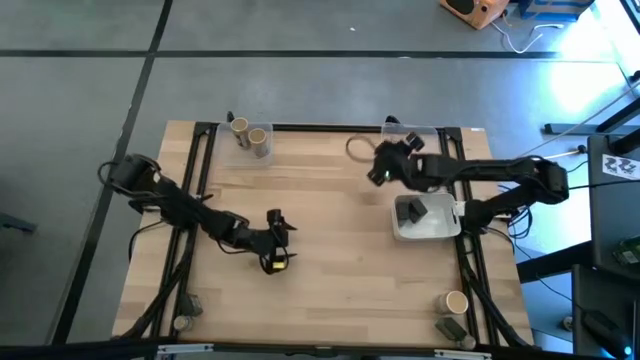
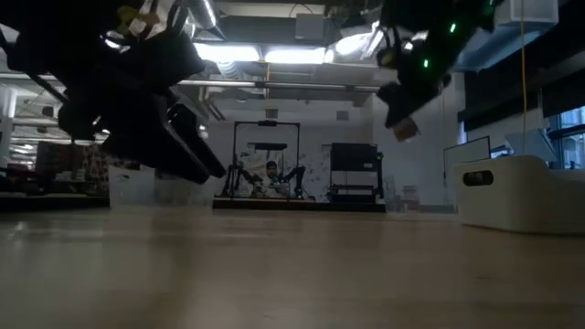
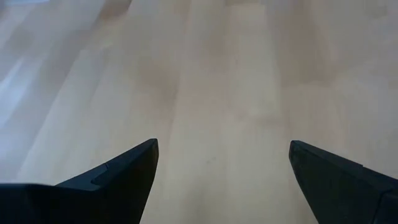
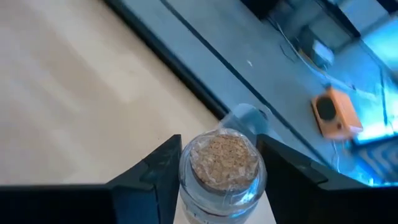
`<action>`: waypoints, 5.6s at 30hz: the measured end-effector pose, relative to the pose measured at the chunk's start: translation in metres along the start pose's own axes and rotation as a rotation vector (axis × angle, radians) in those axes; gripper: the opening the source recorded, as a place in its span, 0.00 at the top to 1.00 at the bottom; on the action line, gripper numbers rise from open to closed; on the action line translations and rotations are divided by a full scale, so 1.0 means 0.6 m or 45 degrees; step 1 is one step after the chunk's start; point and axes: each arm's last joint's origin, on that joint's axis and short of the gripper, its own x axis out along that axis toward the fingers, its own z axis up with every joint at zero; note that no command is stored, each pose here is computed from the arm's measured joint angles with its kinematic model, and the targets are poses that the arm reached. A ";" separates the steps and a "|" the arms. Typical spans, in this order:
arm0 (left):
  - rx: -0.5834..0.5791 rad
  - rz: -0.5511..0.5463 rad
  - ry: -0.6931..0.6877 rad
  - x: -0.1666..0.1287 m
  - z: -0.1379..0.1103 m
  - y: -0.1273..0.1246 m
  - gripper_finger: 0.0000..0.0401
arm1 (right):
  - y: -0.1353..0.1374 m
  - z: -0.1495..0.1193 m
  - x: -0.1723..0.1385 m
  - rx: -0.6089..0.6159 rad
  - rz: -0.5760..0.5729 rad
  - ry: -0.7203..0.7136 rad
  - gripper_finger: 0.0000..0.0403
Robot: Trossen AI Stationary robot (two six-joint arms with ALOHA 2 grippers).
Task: Sort spices by type
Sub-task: Put the middle brown seasoning bottle into the right transparent bin, then put the left black seasoning can into the white bin
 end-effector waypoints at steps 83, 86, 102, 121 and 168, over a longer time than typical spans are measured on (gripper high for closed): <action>0.438 -0.141 0.202 -0.097 0.133 -0.103 0.14 | 0.176 -0.085 -0.135 0.143 1.265 -0.730 0.30; 0.487 -0.156 0.310 -0.133 0.139 -0.118 0.14 | 0.181 -0.089 -0.151 0.176 1.324 -0.742 0.30; 0.408 -0.365 1.107 -0.259 0.070 -0.161 0.14 | 0.231 -0.125 -0.192 0.350 1.440 -0.729 0.30; 0.577 -0.471 1.399 -0.288 -0.022 -0.254 0.14 | 0.294 -0.115 -0.188 0.378 1.467 -0.635 0.30; -0.132 -0.152 1.090 0.013 0.216 -0.031 0.72 | 0.237 -0.156 -0.237 -0.057 1.067 -0.564 0.30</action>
